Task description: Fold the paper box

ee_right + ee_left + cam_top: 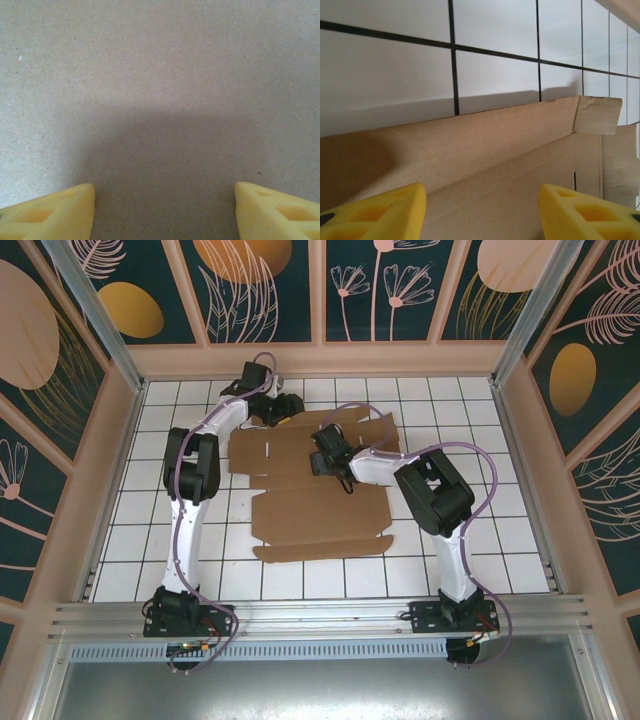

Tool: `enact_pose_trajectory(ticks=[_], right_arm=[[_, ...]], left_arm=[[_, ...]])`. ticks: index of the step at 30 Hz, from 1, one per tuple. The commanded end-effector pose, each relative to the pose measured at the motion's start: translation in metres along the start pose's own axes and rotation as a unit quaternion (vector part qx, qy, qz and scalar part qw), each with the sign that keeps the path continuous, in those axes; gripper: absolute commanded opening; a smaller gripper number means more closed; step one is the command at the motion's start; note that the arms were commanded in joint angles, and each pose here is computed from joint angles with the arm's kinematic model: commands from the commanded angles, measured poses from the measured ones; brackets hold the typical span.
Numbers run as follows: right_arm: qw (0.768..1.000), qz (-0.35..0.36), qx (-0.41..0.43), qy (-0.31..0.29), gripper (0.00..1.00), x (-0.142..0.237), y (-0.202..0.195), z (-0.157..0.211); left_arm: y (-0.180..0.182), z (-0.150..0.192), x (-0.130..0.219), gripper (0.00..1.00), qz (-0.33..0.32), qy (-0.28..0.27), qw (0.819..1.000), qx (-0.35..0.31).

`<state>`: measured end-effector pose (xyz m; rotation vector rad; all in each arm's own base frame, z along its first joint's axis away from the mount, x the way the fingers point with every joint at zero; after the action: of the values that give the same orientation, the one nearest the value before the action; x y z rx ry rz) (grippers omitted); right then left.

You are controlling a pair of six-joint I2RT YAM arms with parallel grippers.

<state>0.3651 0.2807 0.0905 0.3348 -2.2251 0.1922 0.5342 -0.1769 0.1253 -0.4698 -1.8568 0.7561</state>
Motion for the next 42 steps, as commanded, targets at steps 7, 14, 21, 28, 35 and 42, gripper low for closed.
enact_pose_trajectory(ticks=[7,14,21,28,35,42], right_arm=[[0.986,-0.007,0.024,0.165,0.70,-0.024,-0.002,0.082],[0.987,-0.027,0.015,0.156,0.70,-0.024,-0.002,0.079],[0.987,-0.051,0.005,0.155,0.70,-0.022,-0.001,0.082],[0.986,-0.059,-0.003,0.156,0.70,-0.021,0.001,0.082],[0.985,-0.060,-0.003,0.160,0.70,-0.021,0.002,0.083],[0.985,-0.053,0.000,0.164,0.70,-0.021,0.000,0.082]], left_arm=[[-0.013,-0.013,0.118,0.70,-0.046,-0.127,0.991,0.026],[0.048,0.024,0.167,0.75,-0.099,-0.161,0.978,0.090],[0.093,0.078,0.148,0.81,-0.079,-0.108,0.984,0.121],[0.114,0.080,0.130,0.78,-0.101,-0.084,0.985,0.115],[0.124,0.075,0.108,0.69,-0.056,-0.059,0.991,0.107],[0.111,0.079,0.104,0.49,0.053,-0.055,0.993,0.094]])
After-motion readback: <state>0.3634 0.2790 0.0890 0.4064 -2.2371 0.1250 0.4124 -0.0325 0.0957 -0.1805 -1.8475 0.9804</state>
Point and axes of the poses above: each hand's point on the last joint's axis, 136 mm out from that joint toward the fingers, its own x axis back along the fingers, its own y axis along the line the jaws close on, z = x × y, the point moved 9 cm from there along x, back along the fingers, and after that the axes turned 4 degrees about x, right-handed, at the moved point
